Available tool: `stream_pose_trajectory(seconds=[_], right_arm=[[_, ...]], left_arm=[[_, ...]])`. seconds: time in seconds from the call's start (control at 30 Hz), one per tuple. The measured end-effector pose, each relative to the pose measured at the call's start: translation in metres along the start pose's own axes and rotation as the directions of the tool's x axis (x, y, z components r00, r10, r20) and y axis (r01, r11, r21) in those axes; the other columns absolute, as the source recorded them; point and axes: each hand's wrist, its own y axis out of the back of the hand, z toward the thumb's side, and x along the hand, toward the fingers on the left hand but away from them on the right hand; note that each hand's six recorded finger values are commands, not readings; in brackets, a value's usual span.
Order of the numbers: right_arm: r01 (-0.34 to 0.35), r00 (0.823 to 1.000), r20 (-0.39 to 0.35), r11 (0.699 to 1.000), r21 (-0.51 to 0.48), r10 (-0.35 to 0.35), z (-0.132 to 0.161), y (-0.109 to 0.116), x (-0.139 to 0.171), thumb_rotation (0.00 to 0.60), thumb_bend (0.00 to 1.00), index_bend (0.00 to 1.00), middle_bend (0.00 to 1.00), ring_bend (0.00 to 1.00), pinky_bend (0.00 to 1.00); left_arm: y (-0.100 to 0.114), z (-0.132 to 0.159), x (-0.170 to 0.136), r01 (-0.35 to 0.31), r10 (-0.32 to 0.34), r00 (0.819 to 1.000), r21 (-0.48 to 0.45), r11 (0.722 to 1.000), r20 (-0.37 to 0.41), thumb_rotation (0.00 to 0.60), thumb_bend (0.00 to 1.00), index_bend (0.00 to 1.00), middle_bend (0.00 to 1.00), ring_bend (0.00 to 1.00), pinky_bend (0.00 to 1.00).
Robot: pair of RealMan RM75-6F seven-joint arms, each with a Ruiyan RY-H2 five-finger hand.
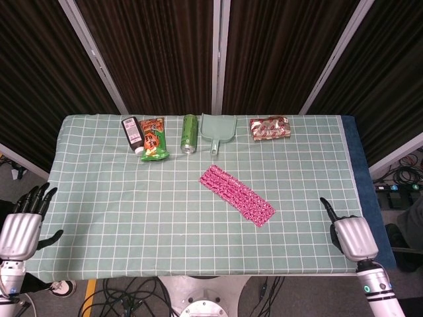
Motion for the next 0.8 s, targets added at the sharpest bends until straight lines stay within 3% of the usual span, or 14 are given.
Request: stream_pose_trajectory(seconds=[0.3, 0.53, 0.8], right_arm=[[-0.147, 0.987, -0.069, 0.989, 0.003, 0.147, 0.045, -0.028, -0.032, 0.6, 0.9, 0.1, 0.86, 0.83, 0.76], [-0.191, 0.975, -0.104, 0.98, 0.057, 0.196, 0.074, -0.037, -0.054, 0.6, 0.93, 0.1, 0.86, 0.84, 0.76], [-0.306, 0.945, -0.103, 0.951, 0.052, 0.31, 0.098, -0.056, -0.068, 0.6, 0.98, 0.1, 0.86, 0.84, 0.76]], left_arm=[[0.0, -0.002, -0.001, 0.006, -0.006, 1.0, -0.012, 1.0, 0.001, 0.6, 0.17, 0.08, 0.01, 0.0, 0.15], [0.0, -0.009, -0.001, 0.004, -0.005, 1.0, -0.022, 1.0, -0.015, 0.6, 0.17, 0.08, 0.01, 0.0, 0.15], [0.001, -0.013, -0.001, 0.003, -0.004, 1.0, -0.025, 1.0, -0.02, 0.6, 0.17, 0.08, 0.01, 0.0, 0.15]])
